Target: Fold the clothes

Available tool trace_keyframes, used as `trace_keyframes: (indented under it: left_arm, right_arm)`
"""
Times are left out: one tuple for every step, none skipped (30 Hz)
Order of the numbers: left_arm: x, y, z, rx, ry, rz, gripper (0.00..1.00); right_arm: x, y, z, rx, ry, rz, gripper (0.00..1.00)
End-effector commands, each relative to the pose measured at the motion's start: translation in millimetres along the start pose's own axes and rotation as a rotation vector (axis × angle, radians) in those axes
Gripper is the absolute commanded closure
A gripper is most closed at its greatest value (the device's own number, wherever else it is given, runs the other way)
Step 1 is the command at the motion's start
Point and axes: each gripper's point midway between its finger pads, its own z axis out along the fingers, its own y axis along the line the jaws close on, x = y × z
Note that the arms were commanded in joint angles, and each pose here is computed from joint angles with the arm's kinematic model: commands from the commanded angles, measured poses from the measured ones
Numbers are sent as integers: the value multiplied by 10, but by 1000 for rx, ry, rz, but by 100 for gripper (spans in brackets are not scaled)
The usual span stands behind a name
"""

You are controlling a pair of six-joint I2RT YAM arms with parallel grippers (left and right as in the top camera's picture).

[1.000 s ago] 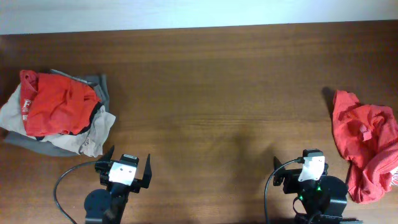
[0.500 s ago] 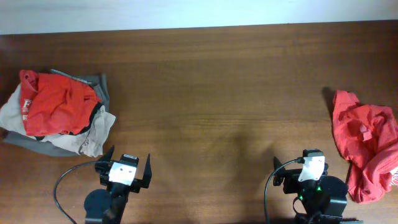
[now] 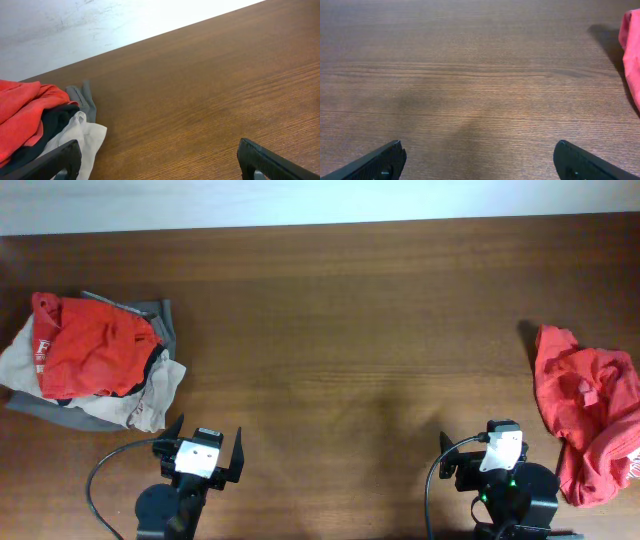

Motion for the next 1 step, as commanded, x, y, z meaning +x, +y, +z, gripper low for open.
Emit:
trace_keyframes:
  left_arm:
    - [-1,-5,2,2,-9,-15,1]
  right_arm:
    - [0,8,5,-6,-7,3,1]
